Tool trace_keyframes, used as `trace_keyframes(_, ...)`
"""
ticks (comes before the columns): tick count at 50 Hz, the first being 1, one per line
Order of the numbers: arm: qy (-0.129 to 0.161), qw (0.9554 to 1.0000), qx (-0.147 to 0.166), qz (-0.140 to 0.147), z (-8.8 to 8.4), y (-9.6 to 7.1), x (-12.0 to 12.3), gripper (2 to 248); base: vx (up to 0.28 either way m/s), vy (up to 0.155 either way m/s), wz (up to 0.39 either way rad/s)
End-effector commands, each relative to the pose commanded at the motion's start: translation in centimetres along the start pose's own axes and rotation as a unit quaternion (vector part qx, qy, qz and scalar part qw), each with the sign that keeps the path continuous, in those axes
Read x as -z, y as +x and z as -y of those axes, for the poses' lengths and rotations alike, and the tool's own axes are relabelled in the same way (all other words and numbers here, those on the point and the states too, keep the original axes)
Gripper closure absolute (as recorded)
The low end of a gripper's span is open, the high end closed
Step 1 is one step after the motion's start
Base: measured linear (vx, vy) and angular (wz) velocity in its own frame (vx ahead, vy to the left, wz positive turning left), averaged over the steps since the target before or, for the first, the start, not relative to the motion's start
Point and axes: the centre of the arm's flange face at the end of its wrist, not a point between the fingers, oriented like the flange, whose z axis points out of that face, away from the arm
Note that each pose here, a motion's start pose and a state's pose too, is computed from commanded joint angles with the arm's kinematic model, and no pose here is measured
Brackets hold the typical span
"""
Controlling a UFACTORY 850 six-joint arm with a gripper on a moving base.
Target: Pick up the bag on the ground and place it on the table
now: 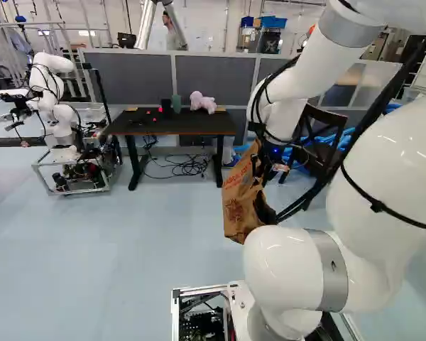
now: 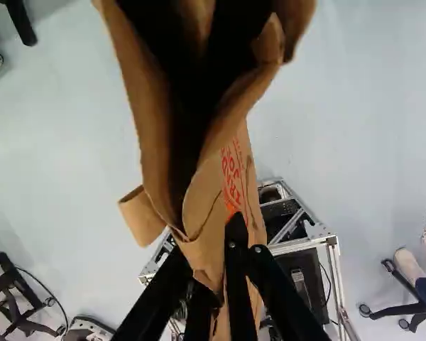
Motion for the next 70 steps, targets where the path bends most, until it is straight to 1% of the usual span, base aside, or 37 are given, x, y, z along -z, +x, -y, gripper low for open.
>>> trace_keyframes(32, 0.005, 1.0, 0.007, -0.001, 0.6, 0.7, 4.7, 229, 0.0, 0.0, 0.0)
trace_keyframes(54, 0.009, 0.9998, 0.019, 0.008, 1.6, 1.0, 7.9, 229, 0.0, 0.0, 0.0)
trace_keyframes(70, 0.011, 0.9995, 0.022, 0.017, 1.9, 1.3, 10.3, 229, 0.0, 0.0, 0.0)
